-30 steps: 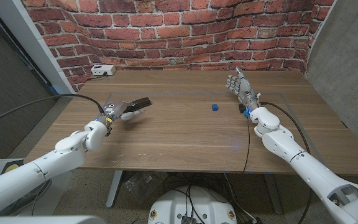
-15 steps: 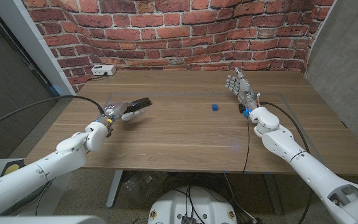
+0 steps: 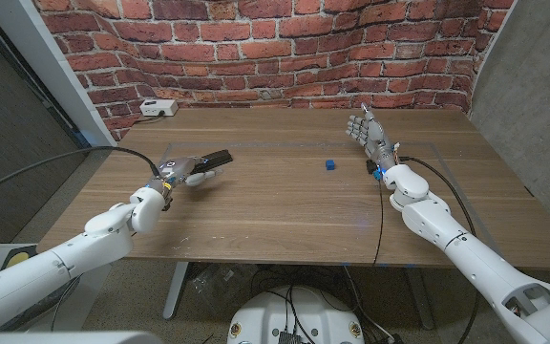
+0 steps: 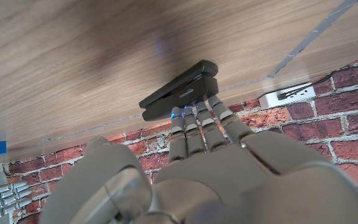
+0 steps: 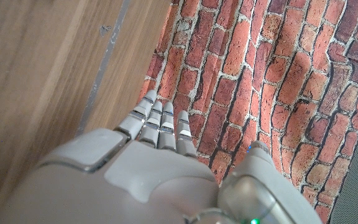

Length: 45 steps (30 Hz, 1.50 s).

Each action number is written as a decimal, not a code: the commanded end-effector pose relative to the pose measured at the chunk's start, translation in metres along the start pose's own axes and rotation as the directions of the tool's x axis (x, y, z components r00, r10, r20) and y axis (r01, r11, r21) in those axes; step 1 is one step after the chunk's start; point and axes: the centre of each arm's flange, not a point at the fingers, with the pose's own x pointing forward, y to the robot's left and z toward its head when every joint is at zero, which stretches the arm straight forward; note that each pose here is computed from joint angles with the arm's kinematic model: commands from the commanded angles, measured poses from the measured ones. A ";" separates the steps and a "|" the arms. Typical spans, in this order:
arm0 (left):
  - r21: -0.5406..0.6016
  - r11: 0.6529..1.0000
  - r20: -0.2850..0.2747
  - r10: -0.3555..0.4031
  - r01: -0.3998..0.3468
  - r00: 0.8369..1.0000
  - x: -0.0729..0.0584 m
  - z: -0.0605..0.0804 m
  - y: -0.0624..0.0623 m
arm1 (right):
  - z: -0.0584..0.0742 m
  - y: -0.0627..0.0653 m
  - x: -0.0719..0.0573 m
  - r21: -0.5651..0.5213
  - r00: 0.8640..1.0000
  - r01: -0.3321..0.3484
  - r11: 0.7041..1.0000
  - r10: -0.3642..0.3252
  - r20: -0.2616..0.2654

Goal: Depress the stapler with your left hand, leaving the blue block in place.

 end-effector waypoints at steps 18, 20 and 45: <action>0.025 0.991 0.006 0.128 -0.128 0.992 0.005 0.003 0.033 | -0.001 -0.005 -0.004 0.013 1.000 0.027 1.000 -0.027 0.010; 0.028 0.990 0.006 0.135 -0.136 0.991 0.004 0.003 0.035 | -0.002 -0.006 -0.004 0.010 1.000 0.027 1.000 -0.027 0.012; 0.064 0.975 -0.003 0.211 -0.211 0.977 0.001 0.005 0.055 | -0.002 -0.006 0.001 0.014 1.000 0.021 1.000 -0.021 0.015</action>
